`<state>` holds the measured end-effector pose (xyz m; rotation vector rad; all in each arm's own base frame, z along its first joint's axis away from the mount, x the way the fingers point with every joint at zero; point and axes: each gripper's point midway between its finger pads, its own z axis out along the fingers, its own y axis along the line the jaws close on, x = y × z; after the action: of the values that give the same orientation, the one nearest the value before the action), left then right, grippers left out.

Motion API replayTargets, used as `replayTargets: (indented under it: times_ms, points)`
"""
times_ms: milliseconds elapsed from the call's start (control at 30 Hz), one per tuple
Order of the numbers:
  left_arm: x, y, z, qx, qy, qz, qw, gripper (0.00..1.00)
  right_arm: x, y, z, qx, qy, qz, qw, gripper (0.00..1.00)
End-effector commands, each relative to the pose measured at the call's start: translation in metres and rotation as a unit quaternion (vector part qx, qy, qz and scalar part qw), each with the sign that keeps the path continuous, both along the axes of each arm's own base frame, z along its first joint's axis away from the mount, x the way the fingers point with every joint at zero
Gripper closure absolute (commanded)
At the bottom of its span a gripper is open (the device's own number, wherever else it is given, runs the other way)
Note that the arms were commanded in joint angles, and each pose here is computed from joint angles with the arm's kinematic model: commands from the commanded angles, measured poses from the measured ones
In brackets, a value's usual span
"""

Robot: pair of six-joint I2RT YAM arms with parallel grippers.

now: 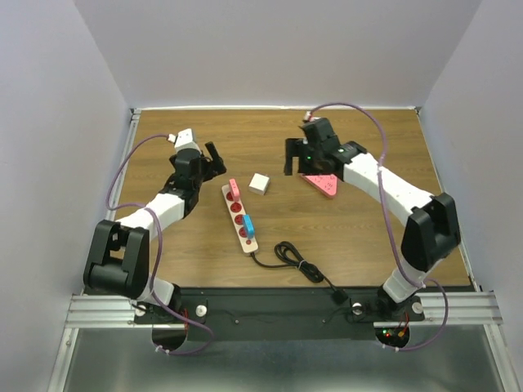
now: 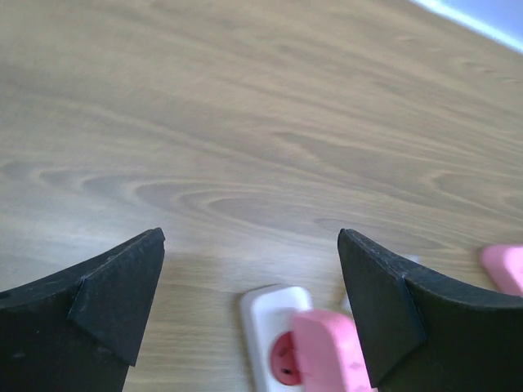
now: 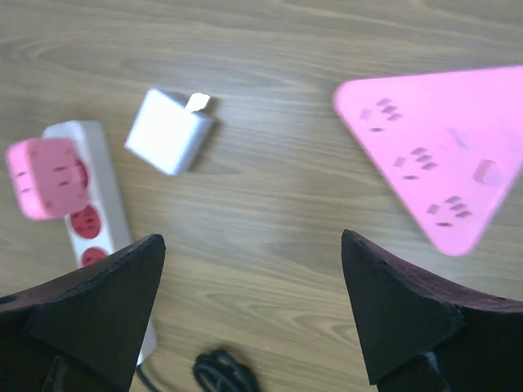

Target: Insert the plug

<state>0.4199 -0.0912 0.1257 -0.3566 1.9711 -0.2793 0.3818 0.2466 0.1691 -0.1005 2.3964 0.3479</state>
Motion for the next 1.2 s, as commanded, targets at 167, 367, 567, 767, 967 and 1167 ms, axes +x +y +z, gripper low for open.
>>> replayTargets:
  times_ms: [167,367,567,767,967,1167]
  points:
    - [0.000,-0.066,0.077,0.071,-0.108,-0.073,0.989,0.01,0.001,-0.041,0.017,0.078,-0.053,-0.032,0.995,0.02]
    - [0.001,-0.125,0.076,0.093,-0.086,-0.137,0.982,0.01,-0.008,-0.062,0.010,0.105,-0.056,-0.036,0.992,0.02]
    - [0.014,-0.177,0.019,0.165,-0.001,-0.189,0.968,0.01,-0.018,-0.083,0.021,0.122,-0.079,-0.048,0.988,0.01]
    - [0.023,-0.176,-0.013,0.198,0.057,-0.167,0.964,0.01,-0.031,-0.107,0.046,0.130,-0.120,-0.064,0.982,0.00]
    - [0.019,-0.172,-0.048,0.222,0.112,-0.162,0.955,0.01,-0.035,-0.121,0.041,0.127,-0.119,-0.073,0.982,0.00]
    - [0.011,-0.164,-0.059,0.237,0.138,-0.152,0.950,0.02,-0.035,-0.127,0.038,0.126,-0.118,-0.075,0.982,0.00]
